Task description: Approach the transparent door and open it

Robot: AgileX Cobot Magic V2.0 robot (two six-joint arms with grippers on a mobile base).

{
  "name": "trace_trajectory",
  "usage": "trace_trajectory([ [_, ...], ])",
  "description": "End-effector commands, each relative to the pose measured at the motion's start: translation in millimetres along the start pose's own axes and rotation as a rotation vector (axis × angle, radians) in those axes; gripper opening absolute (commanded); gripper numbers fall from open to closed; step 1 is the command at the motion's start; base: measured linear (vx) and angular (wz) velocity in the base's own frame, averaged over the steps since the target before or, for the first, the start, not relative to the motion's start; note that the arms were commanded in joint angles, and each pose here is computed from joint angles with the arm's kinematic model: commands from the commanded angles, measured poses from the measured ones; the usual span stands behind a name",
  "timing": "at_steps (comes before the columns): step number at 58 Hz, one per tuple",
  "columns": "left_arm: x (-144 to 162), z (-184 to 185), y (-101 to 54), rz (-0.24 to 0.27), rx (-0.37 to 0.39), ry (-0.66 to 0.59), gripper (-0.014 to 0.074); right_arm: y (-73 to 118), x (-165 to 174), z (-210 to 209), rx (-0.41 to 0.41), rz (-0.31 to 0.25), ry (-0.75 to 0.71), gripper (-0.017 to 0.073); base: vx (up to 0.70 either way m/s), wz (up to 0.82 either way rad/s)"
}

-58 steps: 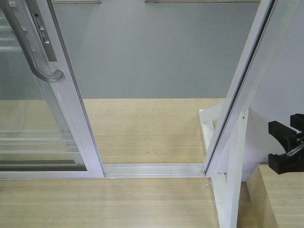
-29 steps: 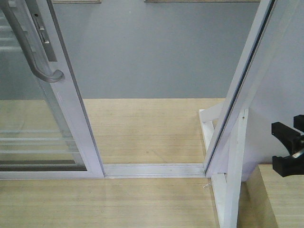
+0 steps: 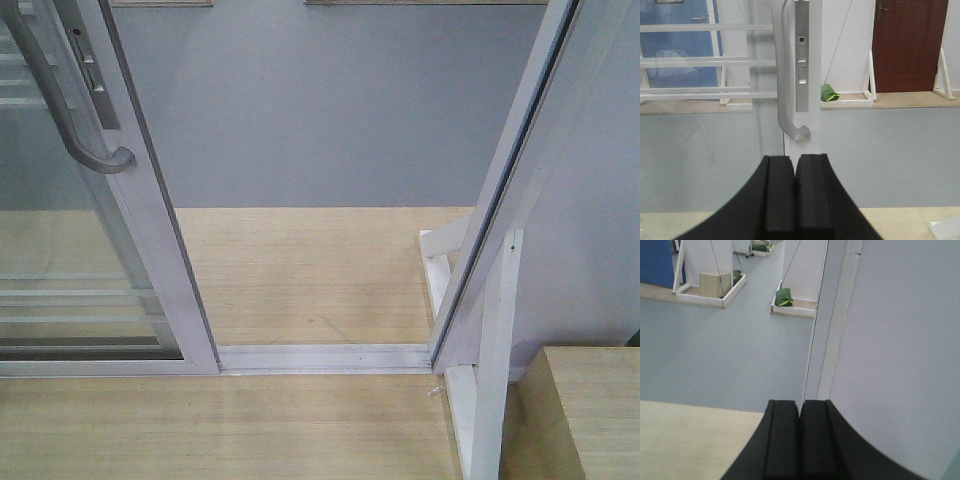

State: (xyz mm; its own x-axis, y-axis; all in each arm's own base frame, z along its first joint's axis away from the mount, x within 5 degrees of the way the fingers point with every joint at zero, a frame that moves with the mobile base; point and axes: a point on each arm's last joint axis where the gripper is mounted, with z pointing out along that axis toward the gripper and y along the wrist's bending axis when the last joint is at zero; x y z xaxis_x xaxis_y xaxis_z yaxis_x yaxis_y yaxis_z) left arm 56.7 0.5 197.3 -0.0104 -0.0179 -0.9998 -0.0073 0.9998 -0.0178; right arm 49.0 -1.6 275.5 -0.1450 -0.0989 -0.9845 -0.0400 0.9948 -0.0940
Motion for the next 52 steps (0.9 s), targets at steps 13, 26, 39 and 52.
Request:
trace_trajectory([
  [13,3,0,-0.6,-0.009,0.010,-0.063,-0.0006,4.8,51,13,0.069,0.083,-0.268,-0.0008,0.00,0.00],
  [26,3,0,-0.5,-0.009,0.010,-0.055,-0.0006,8.2,82,20,0.045,0.117,-0.123,-0.0008,0.00,0.00],
  [39,4,0,-0.5,-0.009,0.009,-0.051,-0.0006,8.4,82,20,0.042,0.125,-0.124,-0.0008,0.00,0.00],
  [52,4,0,-0.5,-0.009,0.009,-0.051,-0.0006,8.3,82,20,0.043,0.125,-0.123,-0.0008,0.00,0.00],
])
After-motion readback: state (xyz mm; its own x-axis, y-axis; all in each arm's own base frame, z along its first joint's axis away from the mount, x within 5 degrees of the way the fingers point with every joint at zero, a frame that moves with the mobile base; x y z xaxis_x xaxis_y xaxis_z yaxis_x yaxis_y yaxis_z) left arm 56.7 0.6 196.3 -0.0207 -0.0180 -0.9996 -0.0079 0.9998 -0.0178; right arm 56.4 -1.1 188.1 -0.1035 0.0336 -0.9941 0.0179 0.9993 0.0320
